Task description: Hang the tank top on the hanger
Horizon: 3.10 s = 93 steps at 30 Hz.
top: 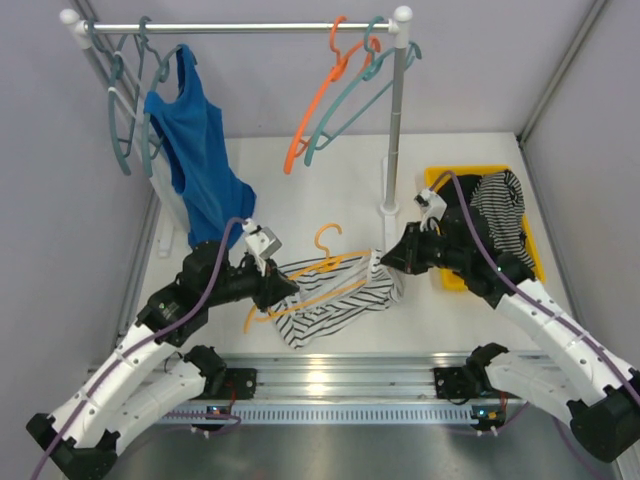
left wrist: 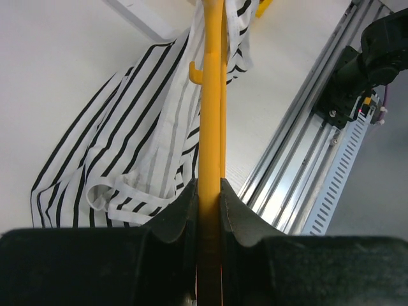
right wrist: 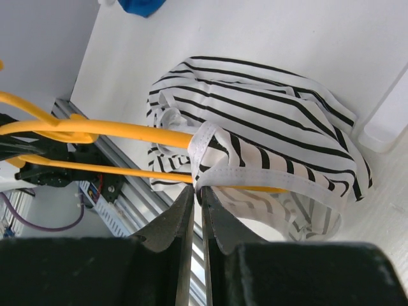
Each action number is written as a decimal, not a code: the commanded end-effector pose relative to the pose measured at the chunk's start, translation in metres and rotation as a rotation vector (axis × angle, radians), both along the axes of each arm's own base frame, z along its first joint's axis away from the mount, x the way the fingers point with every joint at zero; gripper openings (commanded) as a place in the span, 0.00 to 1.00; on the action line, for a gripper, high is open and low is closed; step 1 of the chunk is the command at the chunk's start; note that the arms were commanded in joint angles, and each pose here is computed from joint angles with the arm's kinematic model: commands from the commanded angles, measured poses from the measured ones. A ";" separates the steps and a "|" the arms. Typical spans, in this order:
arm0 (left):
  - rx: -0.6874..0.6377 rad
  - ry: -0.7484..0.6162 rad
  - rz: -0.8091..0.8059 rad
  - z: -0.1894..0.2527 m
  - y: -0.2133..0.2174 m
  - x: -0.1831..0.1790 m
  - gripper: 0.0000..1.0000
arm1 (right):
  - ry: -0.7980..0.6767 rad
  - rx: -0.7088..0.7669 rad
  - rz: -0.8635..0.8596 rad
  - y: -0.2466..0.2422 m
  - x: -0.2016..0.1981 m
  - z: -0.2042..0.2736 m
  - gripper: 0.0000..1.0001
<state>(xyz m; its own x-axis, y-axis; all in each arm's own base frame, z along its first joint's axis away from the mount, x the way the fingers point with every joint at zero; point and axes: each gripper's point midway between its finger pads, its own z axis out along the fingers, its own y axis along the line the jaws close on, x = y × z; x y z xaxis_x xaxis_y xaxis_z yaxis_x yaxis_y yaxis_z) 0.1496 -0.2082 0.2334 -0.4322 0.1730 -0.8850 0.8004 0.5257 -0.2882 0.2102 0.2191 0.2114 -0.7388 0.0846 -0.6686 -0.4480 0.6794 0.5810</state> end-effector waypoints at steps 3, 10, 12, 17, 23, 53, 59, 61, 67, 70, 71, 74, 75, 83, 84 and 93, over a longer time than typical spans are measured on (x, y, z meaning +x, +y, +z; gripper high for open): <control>-0.193 -0.183 -0.083 0.036 -0.024 0.006 0.00 | -0.094 0.043 -0.015 -0.006 0.008 0.036 0.09; -0.154 -0.146 -0.168 0.018 -0.032 0.000 0.00 | -0.099 0.020 -0.051 -0.016 0.011 0.035 0.09; -0.167 -0.146 -0.195 0.019 -0.036 -0.001 0.00 | -0.107 0.016 -0.059 -0.019 0.011 0.036 0.09; -0.154 -0.150 -0.206 0.019 -0.038 0.001 0.00 | -0.099 -0.010 -0.078 -0.025 0.012 0.033 0.10; -0.201 -0.121 -0.205 0.012 -0.052 0.013 0.00 | -0.112 0.002 -0.070 -0.025 0.009 0.037 0.10; -0.287 -0.096 -0.222 -0.013 -0.090 0.051 0.00 | -0.332 -0.080 -0.081 -0.015 0.007 0.079 0.38; -0.291 -0.081 -0.190 -0.012 -0.090 0.056 0.00 | -0.362 -0.149 -0.126 0.011 0.017 0.072 0.44; -0.289 -0.077 -0.191 -0.013 -0.091 0.054 0.00 | -0.358 -0.170 -0.133 0.018 0.023 0.065 0.46; -0.277 -0.077 -0.188 -0.015 -0.091 0.053 0.00 | -0.386 -0.221 -0.189 0.026 0.036 0.057 0.47; -0.273 -0.078 -0.192 -0.015 -0.093 0.053 0.00 | -0.396 -0.249 -0.216 0.029 0.041 0.053 0.47; -0.272 -0.079 -0.184 -0.015 -0.093 0.054 0.00 | -0.396 -0.260 -0.216 0.032 0.041 0.050 0.47; -0.261 -0.070 -0.178 -0.017 -0.094 0.056 0.00 | -0.395 -0.281 -0.243 0.031 0.046 0.043 0.46; -0.262 -0.074 -0.178 -0.016 -0.095 0.056 0.00 | -0.397 -0.281 -0.245 0.033 0.046 0.042 0.46; -0.265 -0.085 -0.174 -0.014 -0.097 0.056 0.00 | -0.411 -0.284 -0.276 0.042 0.049 0.035 0.39; -0.265 -0.084 -0.175 -0.013 -0.098 0.056 0.00 | -0.411 -0.281 -0.278 0.044 0.049 0.035 0.39; -0.264 -0.085 -0.169 -0.014 -0.098 0.056 0.00 | -0.411 -0.303 -0.295 0.051 0.048 0.025 0.30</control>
